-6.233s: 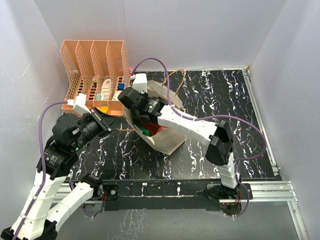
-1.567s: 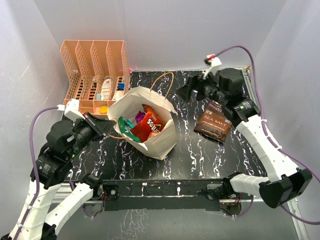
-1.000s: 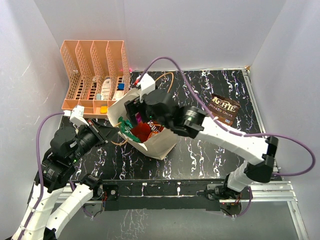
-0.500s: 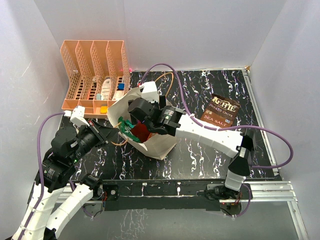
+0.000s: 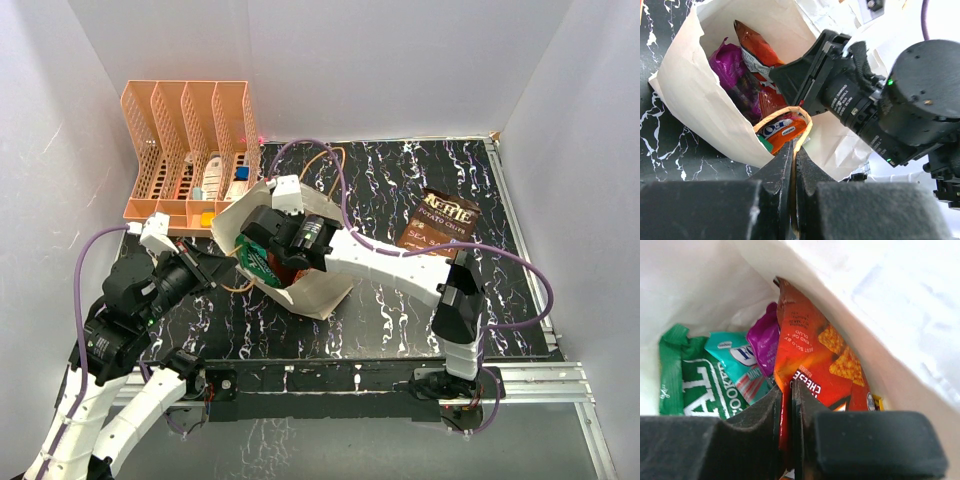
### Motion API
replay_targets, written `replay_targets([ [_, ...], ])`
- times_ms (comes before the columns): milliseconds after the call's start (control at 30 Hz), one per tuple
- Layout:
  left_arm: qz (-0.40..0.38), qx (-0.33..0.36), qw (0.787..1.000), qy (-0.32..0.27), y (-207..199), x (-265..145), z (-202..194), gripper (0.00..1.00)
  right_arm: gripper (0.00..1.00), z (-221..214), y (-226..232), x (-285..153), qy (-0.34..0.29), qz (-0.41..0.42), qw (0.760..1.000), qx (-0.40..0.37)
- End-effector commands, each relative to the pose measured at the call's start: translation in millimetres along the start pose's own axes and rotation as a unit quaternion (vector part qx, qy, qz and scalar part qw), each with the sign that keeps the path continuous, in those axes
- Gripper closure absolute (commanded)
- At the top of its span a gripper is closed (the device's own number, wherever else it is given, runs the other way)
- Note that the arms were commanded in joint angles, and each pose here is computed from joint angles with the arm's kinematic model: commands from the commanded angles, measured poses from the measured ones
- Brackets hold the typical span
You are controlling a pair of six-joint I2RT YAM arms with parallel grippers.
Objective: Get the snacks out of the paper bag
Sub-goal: Take out the snack from the paper bag.
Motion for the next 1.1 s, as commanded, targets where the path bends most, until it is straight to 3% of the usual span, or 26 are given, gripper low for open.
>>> replay_targets([
  [0, -0.007, 0.004, 1.0, -0.006, -4.8, -5.7, 5.3, 1.0, 0.92, 59.9, 22.6, -38.3, -0.077, 0.087, 0.991, 0.06],
  [367, -0.018, 0.005, 1.0, -0.009, -9.3, -5.4, 9.6, 1.0, 0.93, 119.9, 29.9, -97.0, -0.172, 0.246, 0.948, 0.105],
  [867, -0.011, 0.004, 1.0, -0.006, -8.5, -1.7, 10.3, 1.0, 0.93, 162.1, 11.0, -148.4, -0.246, 0.311, 0.912, 0.108],
  [1067, -0.007, 0.003, 1.0, -0.002, -8.2, 0.3, 10.9, 1.0, 0.93, 201.8, -0.4, -195.0, -0.306, 0.359, 0.874, 0.117],
])
Point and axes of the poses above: each gripper's point midway between its finger pads, its own x axis out along the fingers, its own y axis along the line the jaws close on, z = x × y, the point moved 7 cm from there along -x, back along the fingers, and after that the axes turned 14 degrees about x, right-handed, at the moved point
